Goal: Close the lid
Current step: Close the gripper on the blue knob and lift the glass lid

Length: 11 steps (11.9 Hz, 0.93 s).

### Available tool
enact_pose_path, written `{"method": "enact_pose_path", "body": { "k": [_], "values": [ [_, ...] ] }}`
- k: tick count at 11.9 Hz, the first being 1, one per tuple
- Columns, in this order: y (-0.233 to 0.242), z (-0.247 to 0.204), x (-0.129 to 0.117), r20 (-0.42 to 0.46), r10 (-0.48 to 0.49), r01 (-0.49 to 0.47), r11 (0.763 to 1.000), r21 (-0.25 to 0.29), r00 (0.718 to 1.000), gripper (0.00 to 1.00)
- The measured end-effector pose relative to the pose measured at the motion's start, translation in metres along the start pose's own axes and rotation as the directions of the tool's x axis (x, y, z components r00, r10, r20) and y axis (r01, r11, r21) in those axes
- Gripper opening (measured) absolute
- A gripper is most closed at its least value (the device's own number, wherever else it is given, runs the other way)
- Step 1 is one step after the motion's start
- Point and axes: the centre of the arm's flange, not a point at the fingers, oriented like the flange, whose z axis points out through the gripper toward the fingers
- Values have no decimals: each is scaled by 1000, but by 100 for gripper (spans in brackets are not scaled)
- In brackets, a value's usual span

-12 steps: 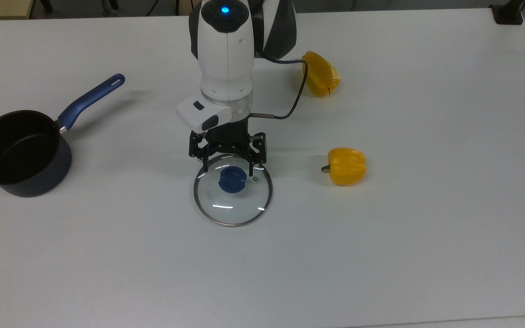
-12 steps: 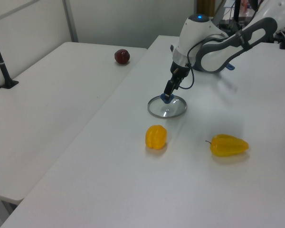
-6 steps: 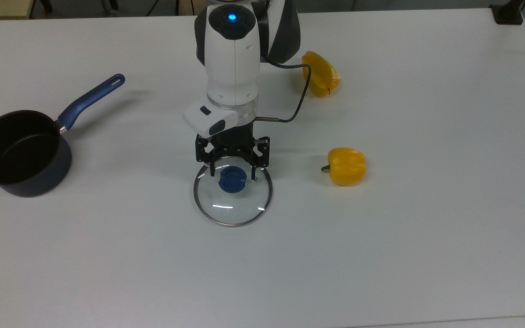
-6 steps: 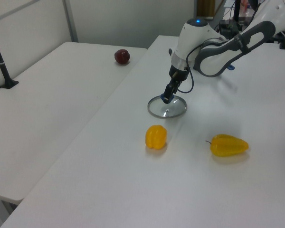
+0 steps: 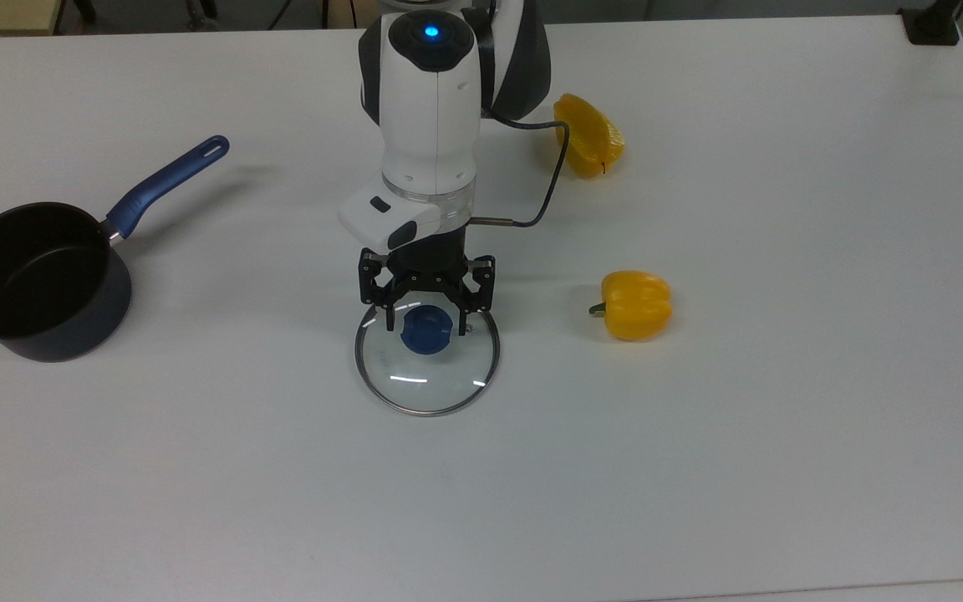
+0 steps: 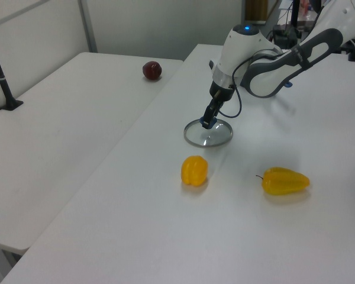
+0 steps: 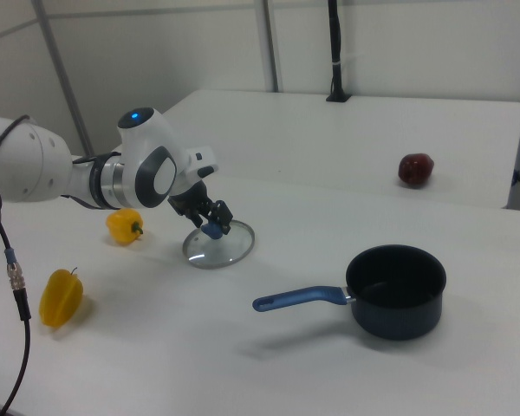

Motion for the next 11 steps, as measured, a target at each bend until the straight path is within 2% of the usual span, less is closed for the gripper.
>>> {"method": "enact_pose_path", "body": {
  "k": [4, 6, 11],
  "values": [
    [0, 1, 0, -3, -21, 21, 1000, -13, 1000, 73],
    [-1, 0, 1, -6, -24, 24, 1000, -15, 1000, 60],
    [3, -4, 4, -11, -18, 17, 1000, -19, 1000, 60]
  ]
}}
